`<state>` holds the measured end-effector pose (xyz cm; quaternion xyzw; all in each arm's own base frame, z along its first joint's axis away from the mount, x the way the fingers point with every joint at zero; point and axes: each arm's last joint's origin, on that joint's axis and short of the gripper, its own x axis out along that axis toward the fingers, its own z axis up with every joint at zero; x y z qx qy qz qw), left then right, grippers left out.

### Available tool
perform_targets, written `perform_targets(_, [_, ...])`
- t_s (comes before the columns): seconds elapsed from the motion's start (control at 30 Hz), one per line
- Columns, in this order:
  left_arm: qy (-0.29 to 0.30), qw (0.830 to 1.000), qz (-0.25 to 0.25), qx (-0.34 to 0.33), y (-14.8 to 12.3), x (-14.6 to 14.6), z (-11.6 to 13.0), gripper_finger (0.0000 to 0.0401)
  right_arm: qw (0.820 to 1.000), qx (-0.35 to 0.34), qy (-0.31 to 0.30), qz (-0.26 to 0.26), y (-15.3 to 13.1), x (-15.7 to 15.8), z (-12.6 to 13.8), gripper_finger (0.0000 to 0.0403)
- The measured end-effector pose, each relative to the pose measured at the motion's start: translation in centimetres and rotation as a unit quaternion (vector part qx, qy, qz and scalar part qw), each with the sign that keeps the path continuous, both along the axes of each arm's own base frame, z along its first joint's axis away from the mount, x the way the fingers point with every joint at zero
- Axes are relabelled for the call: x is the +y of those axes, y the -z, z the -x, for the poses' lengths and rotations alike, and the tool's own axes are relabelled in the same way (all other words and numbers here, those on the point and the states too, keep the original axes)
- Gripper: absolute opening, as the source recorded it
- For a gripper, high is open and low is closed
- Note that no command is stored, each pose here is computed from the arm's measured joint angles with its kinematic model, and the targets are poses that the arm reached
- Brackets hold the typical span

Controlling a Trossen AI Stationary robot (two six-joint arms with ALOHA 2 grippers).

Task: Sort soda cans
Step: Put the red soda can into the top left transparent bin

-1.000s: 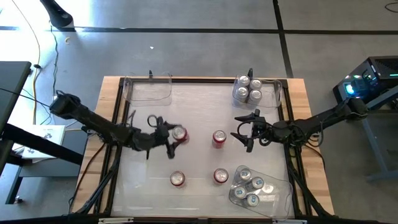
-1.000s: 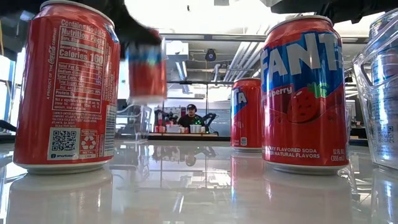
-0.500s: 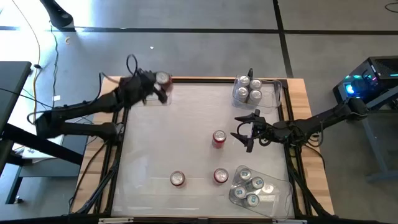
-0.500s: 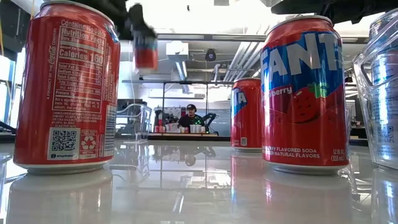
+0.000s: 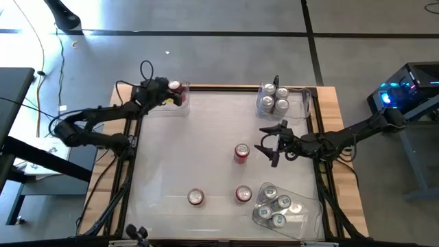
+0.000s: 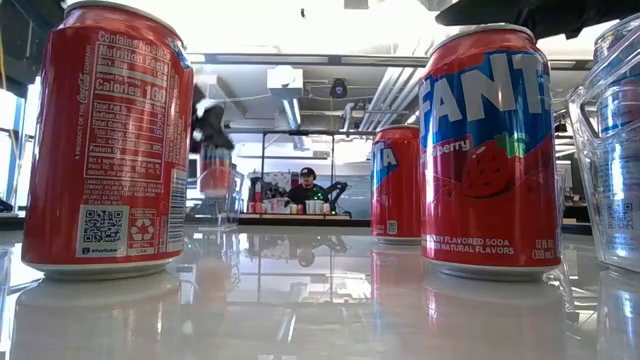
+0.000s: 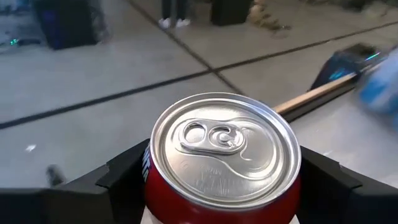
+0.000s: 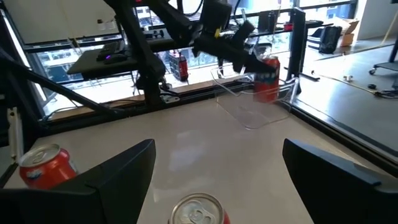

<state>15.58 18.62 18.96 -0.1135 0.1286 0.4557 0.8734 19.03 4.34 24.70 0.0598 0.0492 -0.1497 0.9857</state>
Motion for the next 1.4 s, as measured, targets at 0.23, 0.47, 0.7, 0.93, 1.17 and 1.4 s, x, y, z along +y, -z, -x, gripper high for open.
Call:
perform_targets(0.23, [0.001,1.0,-0.006,0.008,2.4,1.1,-1.0,0.0292,1.0,0.001,0.01,0.002,0.0,-0.1,0.0,0.0348])
perform_targets(0.47, [-0.006,1.0,0.0,0.02,4.2,1.8,-1.5,0.0313,1.0,0.002,0.012,-0.01,0.1,-0.1,0.0,0.0348])
perform_targets(0.7, [-0.014,0.999,0.003,0.034,5.0,2.1,-1.6,0.0336,1.0,0.007,0.023,-0.014,0.3,-0.1,0.1,0.0348])
perform_targets(0.93, [0.003,0.998,-0.026,0.055,4.0,1.8,-1.5,0.0339,1.0,0.006,0.024,-0.017,0.3,-0.1,0.1,0.0348])
perform_targets(1.17, [0.015,0.996,-0.052,0.074,2.3,1.1,-0.9,0.034,1.0,0.007,0.024,-0.017,0.3,-0.1,0.1,0.0348])
perform_targets(1.4, [0.026,0.995,-0.088,0.037,-1.2,-0.8,-0.4,0.0341,1.0,0.007,0.024,-0.018,0.3,-0.1,0.1,0.0348])
